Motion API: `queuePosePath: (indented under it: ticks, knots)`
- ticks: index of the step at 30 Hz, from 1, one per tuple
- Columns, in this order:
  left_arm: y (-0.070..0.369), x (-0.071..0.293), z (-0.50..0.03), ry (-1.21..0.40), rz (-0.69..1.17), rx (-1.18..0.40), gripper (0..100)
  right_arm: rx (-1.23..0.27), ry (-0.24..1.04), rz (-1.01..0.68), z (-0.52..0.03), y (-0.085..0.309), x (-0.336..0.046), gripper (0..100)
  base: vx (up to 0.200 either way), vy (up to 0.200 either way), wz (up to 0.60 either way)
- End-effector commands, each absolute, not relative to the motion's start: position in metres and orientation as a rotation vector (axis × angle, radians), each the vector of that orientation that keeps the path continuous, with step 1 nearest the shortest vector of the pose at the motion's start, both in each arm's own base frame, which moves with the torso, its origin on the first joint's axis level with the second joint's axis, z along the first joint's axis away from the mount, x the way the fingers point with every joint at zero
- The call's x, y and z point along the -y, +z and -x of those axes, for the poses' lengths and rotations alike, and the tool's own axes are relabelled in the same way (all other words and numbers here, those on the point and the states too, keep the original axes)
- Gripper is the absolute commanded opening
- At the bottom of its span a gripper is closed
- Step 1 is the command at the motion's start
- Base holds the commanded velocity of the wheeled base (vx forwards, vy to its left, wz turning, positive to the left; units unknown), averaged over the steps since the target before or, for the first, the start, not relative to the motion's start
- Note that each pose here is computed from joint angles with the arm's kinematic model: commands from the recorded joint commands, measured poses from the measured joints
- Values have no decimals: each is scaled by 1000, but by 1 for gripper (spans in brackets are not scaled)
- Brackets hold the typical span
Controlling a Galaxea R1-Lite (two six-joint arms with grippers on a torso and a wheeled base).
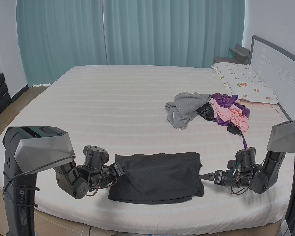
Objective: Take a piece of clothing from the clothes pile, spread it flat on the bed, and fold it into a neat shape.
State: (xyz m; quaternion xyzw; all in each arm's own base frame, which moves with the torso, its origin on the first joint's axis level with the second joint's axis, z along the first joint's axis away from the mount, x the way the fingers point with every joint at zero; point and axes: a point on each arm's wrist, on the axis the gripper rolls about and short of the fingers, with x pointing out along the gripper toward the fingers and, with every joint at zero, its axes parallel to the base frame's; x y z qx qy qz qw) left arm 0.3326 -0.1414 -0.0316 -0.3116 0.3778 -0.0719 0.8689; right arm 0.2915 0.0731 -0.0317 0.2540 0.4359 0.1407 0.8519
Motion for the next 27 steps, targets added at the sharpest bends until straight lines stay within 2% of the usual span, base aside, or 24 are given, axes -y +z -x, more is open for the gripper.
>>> queuePosePath:
  ticks: [1, 3, 27]
  knots:
    - [-29, 141, -332, -154, 653, -787, 0, -920, 298, -534, -291, -32, -74, 100, 0, 0, 0]
    - [-28, 141, -331, -154, 653, -787, 0, -920, 298, -534, -291, -32, -74, 100, 0, 0, 0]
    - [-25, 138, -325, -146, 651, -788, 0, -923, 289, -560, -292, -33, -77, 100, 0, 200, 0]
